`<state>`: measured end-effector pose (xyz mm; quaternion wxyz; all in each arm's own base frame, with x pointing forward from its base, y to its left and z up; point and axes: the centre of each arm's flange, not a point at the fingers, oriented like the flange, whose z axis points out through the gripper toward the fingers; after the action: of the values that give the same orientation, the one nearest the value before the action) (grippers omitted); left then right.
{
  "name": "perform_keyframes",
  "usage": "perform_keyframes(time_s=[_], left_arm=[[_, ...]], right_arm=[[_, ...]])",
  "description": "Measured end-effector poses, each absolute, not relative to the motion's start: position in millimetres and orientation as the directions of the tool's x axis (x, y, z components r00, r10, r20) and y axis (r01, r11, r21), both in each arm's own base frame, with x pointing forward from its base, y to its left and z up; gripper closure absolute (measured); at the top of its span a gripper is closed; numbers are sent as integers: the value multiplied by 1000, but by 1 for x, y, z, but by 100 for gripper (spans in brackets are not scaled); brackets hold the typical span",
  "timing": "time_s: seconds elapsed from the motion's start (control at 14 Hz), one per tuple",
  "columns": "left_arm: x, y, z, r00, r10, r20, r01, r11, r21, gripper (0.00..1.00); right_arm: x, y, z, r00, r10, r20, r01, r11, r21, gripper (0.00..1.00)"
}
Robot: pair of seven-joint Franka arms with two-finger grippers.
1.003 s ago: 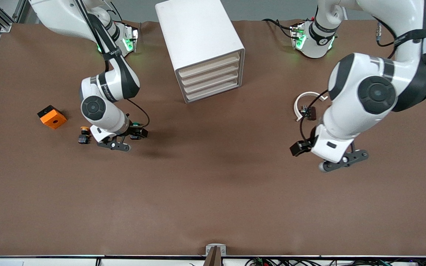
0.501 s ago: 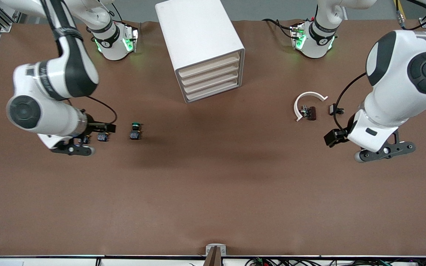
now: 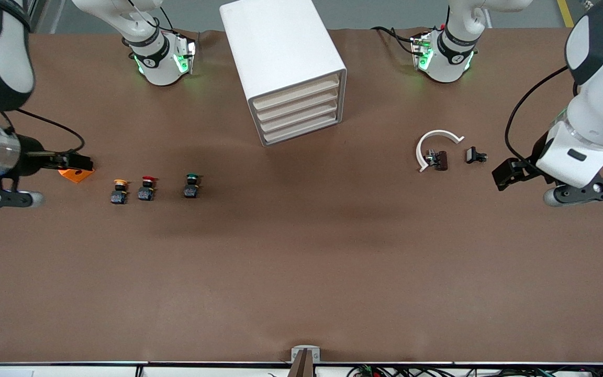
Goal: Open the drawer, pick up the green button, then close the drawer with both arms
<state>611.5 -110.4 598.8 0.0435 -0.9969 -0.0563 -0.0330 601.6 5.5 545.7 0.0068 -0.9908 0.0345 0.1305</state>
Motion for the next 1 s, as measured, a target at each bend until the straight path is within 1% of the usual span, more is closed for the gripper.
perform_keyframes(time_s=[0.5, 0.86, 1.0], left_arm=[[582, -86, 621, 993, 106, 55, 109, -992, -57, 0], [571, -85, 621, 994, 99, 42, 101, -994, -49, 0], [558, -83, 619, 995, 99, 28, 100, -994, -52, 0]], right_arm=[[600, 1, 553, 967, -64, -245, -58, -998, 30, 0], [600, 4, 554, 969, -58, -238, -52, -998, 32, 0], [601, 3, 560, 973, -61, -223, -54, -998, 37, 0]])
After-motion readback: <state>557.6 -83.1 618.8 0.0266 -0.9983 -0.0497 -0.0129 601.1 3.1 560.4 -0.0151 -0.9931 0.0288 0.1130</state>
